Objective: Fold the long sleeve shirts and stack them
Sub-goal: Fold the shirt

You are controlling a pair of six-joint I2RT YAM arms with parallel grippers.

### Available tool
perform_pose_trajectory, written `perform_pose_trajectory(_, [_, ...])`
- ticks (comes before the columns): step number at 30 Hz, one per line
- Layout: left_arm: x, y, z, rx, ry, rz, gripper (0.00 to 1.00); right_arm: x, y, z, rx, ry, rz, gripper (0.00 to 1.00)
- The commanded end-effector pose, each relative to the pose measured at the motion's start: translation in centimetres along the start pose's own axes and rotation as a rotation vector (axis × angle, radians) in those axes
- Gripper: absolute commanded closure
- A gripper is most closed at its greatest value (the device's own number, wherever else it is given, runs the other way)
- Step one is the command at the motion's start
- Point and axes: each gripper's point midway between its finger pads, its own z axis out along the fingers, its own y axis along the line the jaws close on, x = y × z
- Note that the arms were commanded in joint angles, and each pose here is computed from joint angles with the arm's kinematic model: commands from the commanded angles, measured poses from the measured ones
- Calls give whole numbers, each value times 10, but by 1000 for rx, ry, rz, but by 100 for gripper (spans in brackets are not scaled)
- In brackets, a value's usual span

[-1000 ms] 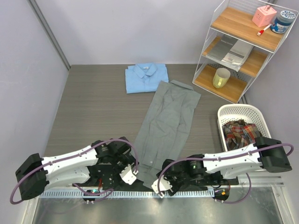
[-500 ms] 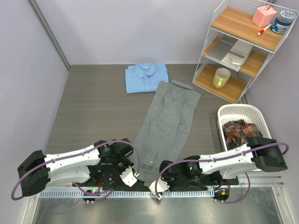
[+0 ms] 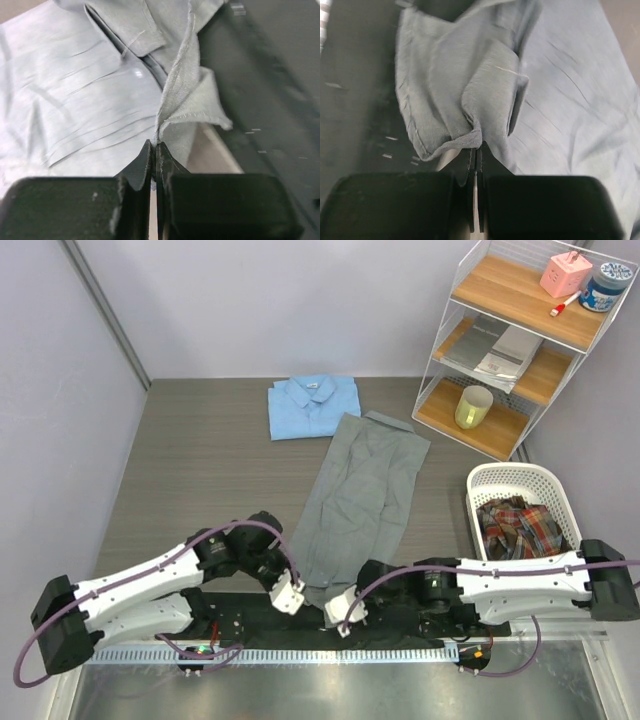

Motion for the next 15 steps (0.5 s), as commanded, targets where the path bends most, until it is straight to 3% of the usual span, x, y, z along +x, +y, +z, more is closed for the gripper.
perform_pose_trajectory(1, [-4, 56, -8, -99, -53, -41, 100, 14, -51, -23, 130, 36, 98, 99])
perform_pose_trajectory(9, [18, 154, -18, -190, -74, -107, 100, 70, -110, -50, 238, 102, 254, 99])
perform_pose_trajectory(15, [56, 209, -12, -199, -45, -154, 100, 109, -137, -61, 266, 143, 363, 99])
